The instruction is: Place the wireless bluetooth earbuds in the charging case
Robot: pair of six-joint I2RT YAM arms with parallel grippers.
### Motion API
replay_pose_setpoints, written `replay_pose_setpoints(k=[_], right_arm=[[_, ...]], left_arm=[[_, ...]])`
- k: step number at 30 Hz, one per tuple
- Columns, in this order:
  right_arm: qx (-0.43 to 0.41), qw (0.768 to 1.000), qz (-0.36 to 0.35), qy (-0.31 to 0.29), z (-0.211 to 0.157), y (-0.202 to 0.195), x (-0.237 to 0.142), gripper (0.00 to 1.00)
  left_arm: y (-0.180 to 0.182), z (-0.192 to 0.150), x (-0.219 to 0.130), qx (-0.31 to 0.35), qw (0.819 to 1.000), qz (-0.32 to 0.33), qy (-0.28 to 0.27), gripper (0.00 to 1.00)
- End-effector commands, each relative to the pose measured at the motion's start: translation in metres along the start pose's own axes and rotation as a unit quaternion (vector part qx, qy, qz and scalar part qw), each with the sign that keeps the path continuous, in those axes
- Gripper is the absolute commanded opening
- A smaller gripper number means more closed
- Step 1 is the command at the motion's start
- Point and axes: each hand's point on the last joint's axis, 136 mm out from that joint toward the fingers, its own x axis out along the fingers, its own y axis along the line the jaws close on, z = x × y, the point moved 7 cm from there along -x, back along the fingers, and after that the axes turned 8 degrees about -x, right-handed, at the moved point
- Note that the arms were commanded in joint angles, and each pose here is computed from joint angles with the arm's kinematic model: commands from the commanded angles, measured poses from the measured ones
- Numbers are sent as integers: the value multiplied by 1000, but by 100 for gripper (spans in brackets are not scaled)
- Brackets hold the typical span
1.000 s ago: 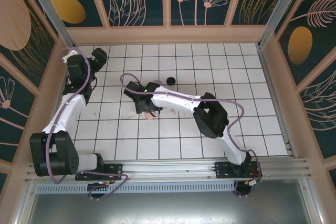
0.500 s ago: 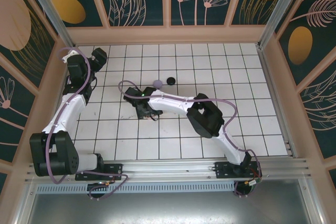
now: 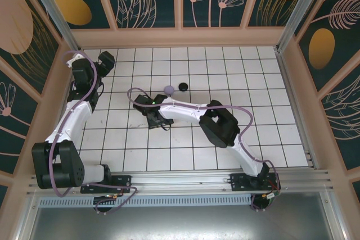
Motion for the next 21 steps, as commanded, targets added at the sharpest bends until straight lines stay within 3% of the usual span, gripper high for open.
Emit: replay_pose_setpoints(k=[1, 13, 21], right_arm=[[-11, 1000, -6, 23, -12, 2, 19, 64], [-3, 1000, -4, 19, -13, 2, 16, 48], [26, 999, 2, -41, 3, -12, -30, 39]], left_arm=[[-2, 3, -2, 4, 1000, -10, -3, 99], [-6, 0, -4, 3, 999, -37, 0, 99], [-12, -15, -5, -1, 993, -107, 45, 99]])
